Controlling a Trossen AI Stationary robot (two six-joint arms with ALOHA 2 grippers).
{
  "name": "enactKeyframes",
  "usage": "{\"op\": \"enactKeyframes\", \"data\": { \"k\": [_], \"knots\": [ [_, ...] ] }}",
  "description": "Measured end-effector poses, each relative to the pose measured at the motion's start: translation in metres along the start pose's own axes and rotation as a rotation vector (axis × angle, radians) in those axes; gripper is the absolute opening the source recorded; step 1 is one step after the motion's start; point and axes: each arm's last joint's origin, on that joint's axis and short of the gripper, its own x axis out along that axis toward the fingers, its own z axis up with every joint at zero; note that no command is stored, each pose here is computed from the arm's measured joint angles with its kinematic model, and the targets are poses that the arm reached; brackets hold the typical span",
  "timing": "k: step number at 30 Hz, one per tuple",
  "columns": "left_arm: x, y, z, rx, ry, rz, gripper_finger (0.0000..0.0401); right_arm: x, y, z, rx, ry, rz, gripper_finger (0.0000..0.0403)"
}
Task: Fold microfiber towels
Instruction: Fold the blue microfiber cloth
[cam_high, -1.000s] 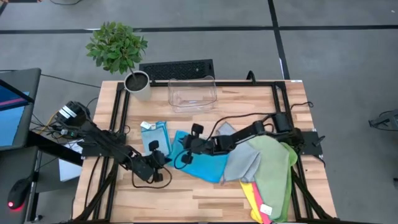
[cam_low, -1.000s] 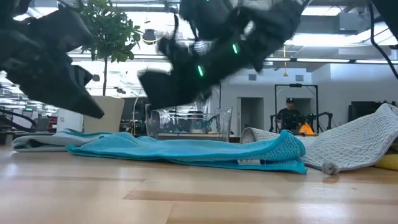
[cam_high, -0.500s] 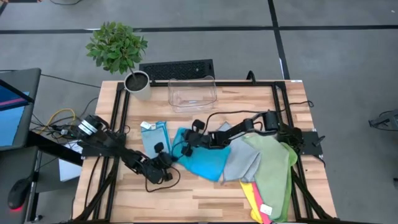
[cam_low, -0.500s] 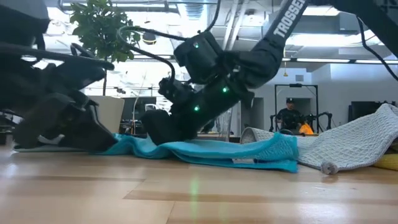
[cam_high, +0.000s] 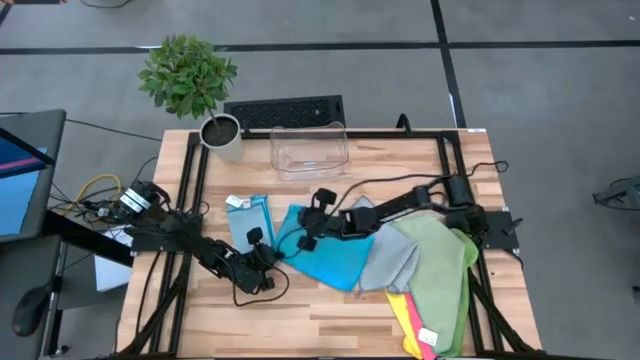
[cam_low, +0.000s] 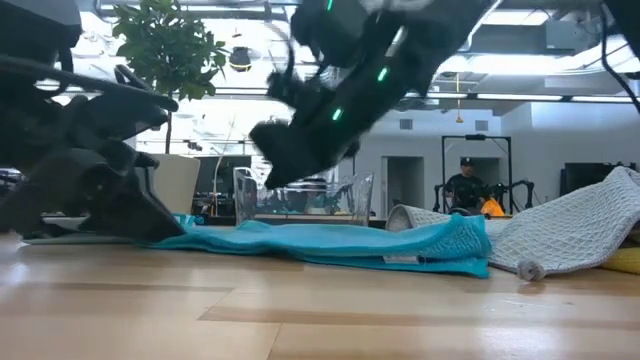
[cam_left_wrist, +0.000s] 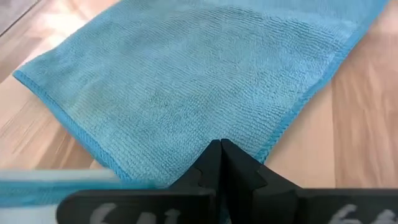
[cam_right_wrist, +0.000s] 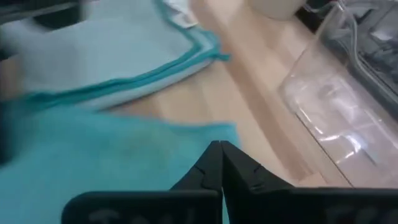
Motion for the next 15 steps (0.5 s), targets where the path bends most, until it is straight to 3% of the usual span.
{"op": "enactKeyframes", "data": {
  "k": [4,11,15],
  "knots": [
    [-0.011,0.007,0.005,0.020,0.039,0.003,0.0000,-0.031,0.005,-0.001,0.002,0.056,0.035,0.0031],
    [-0.020,0.013,0.014,0.027,0.024,0.000,0.0000,-0.081,0.040,-0.075,0.119,-0.012,0.097,0.0013],
    [-0.019,0.014,0.015,0.040,0.022,-0.004,0.0000,-0.089,0.043,-0.098,0.203,-0.052,0.002,0.0019]
  ]
}}
